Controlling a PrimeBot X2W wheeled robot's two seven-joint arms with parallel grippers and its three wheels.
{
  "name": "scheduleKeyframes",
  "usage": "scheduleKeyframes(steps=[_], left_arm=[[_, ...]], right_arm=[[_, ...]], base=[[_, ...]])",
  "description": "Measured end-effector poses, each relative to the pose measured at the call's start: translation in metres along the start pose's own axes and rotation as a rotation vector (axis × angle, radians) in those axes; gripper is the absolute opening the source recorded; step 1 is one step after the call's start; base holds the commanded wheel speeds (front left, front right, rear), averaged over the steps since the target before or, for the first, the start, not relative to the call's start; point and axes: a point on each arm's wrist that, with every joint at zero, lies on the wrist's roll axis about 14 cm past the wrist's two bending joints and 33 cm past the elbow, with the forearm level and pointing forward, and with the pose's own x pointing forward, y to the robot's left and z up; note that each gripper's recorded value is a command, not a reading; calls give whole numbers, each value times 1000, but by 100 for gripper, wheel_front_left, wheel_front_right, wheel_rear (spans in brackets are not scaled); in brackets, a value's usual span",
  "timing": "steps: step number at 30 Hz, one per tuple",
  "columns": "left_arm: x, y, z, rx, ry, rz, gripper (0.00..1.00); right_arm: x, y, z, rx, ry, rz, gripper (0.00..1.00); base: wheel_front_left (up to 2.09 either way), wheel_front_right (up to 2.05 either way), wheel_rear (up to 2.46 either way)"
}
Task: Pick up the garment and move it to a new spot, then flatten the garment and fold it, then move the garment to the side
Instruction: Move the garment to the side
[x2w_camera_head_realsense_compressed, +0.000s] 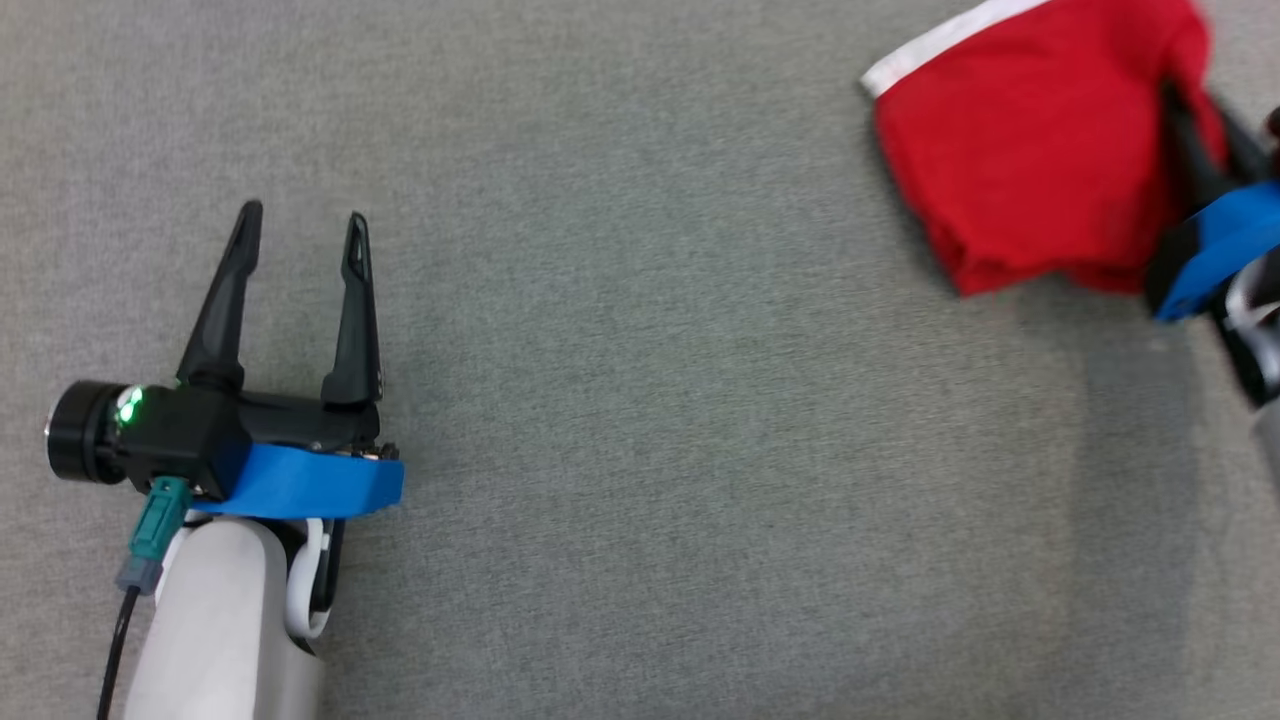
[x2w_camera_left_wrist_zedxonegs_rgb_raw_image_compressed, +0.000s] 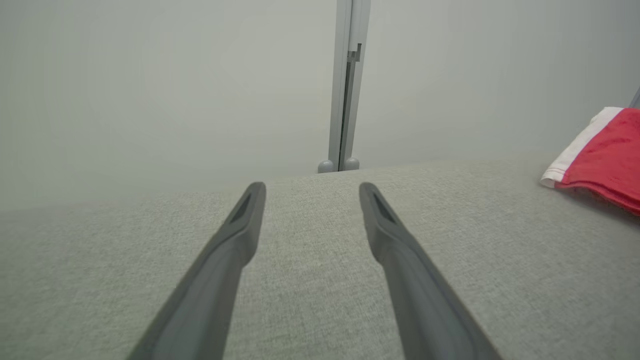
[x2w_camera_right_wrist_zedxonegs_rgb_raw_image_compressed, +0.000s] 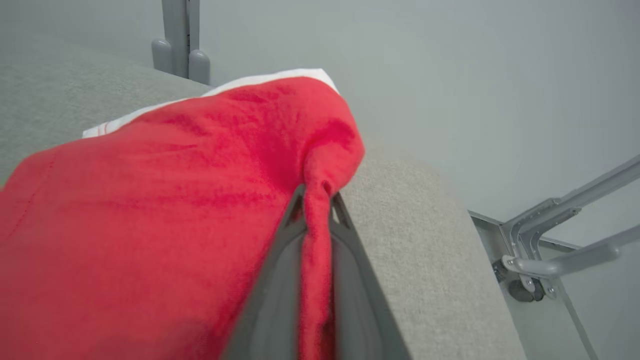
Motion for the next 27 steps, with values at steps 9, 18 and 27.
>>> scheduleKeyframes(steps=[9, 18, 27], left_arm=[[7, 17, -11, 12, 2, 25, 100], [11, 25, -20, 17, 6, 33, 100], [10, 27, -16, 20, 1, 39, 100]], right_arm=[[32, -67, -9, -146, 125, -95, 0], [46, -94, -14, -141, 166, -157, 0], [48, -98, -11, -133, 162, -181, 100]], base=[[0, 0, 0], [0, 0, 0], [0, 0, 0]])
